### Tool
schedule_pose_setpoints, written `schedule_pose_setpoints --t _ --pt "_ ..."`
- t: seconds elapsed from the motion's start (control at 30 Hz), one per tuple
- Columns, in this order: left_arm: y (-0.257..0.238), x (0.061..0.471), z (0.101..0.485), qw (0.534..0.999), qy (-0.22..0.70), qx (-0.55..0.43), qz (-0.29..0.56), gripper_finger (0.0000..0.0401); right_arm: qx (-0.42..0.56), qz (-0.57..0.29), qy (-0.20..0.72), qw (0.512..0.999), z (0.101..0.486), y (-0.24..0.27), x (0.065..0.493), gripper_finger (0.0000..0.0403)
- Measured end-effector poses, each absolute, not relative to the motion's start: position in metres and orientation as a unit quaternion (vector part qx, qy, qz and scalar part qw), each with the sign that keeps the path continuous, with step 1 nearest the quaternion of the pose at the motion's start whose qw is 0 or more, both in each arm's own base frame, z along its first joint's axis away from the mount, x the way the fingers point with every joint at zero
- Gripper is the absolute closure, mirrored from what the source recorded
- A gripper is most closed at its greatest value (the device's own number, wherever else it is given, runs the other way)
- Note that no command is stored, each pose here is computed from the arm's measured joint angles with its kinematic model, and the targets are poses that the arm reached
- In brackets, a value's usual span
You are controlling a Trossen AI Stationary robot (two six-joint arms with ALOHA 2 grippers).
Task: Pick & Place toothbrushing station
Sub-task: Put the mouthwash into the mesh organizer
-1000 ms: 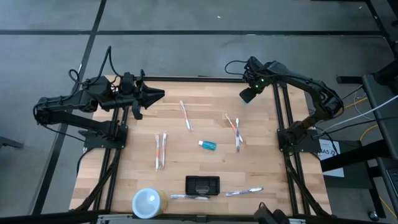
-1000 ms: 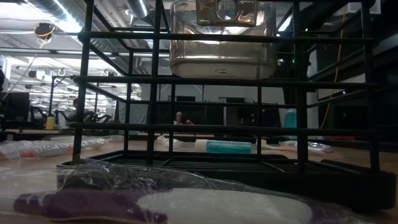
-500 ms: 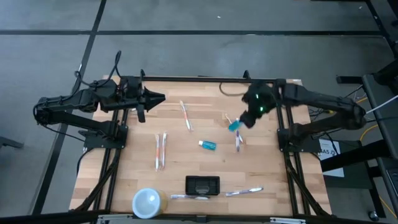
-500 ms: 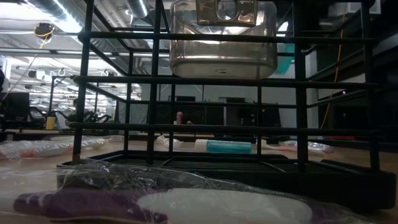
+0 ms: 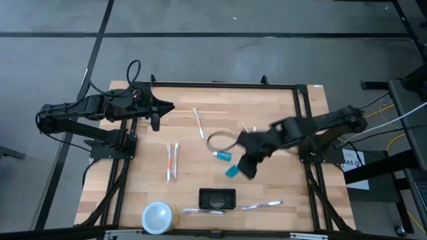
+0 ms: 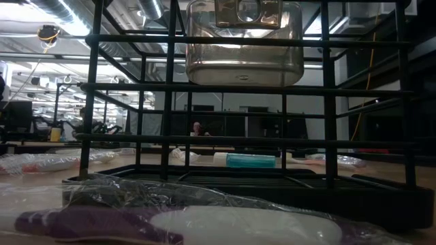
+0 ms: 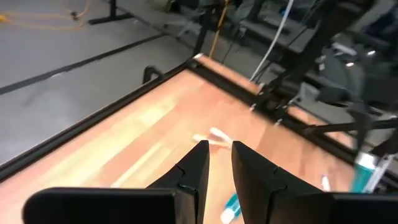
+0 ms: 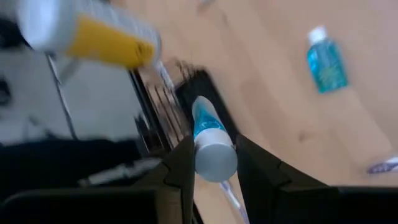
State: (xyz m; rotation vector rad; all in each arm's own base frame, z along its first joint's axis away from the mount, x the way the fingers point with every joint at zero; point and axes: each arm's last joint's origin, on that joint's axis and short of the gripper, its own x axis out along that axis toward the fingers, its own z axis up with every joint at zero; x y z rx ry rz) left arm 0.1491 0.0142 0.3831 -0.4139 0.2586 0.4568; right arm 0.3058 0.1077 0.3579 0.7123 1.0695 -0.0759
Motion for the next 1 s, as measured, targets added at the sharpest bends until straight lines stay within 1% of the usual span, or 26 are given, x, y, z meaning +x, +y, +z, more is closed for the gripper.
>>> schedule_pose_setpoints --t 0.2,0.4,0.57,1.0 --pt "0.015 0.144 0.373 0.931 0.178 -0.201 0.247 0.0336 0.325 -0.017 0.517 0.792 0.351 0.143 0.331 0.0308" --pt "0.015 0.14 0.366 0.922 0.218 -0.192 0.257 0.0336 0.348 -0.021 0.497 0.795 0.363 0.165 0.339 0.0308" --pt "0.014 0.141 0.361 0.918 0.226 -0.2 0.258 0.0336 0.342 -0.025 0.516 0.785 0.36 0.181 0.341 0.031" --pt "0.003 0.145 0.349 0.919 0.267 -0.175 0.232 0.0337 0.23 -0.015 0.558 0.797 0.328 0.212 0.368 0.031"
